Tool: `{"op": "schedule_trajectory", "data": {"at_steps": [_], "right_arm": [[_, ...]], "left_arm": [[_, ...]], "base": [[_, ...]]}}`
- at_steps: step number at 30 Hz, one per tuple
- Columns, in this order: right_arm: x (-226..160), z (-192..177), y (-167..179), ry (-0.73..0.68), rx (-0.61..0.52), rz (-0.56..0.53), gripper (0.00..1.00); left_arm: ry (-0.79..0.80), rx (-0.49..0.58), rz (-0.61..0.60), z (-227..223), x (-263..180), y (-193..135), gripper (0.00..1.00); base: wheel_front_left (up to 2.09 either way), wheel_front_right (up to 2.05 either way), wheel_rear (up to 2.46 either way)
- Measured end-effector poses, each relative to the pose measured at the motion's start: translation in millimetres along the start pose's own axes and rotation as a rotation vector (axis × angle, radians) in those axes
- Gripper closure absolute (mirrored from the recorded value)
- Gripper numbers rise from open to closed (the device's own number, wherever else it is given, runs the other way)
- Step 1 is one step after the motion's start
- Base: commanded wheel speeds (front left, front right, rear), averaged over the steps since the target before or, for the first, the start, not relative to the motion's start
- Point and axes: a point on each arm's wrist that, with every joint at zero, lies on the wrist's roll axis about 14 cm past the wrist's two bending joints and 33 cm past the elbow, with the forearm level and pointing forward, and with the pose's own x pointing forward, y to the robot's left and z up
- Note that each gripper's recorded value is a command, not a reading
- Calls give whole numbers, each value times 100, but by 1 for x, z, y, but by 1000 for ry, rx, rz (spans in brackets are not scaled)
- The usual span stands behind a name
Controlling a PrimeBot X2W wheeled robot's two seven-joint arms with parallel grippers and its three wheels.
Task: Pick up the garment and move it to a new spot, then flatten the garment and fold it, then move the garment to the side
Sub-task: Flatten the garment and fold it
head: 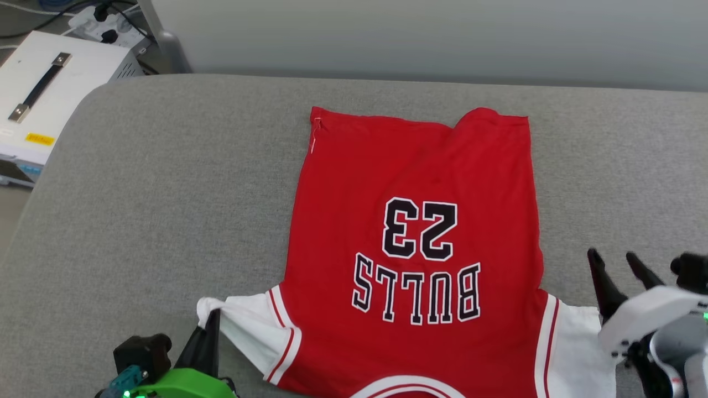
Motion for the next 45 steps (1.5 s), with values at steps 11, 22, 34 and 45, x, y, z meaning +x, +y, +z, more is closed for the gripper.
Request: {"op": "schedule_trajectory", "data": {"at_steps": [11,22,34,45], "right_arm": [[128,40,-6,143,-13,18,0],[215,21,17,449,-62,36,0],[252,-49,24,754,-120,28,42],[251,-46,25,805,-135,22,100]], "left_arm": [[-97,12,-42,26,22,-24,100],[-97,-30,-42,19,41,-27,100],[-32,-28,29,-7,52,-6,100],[-21,-19,46,-11,52,1,100]], "base": [[0,0,0],[0,0,0],[0,0,0],[0,0,0]]}}
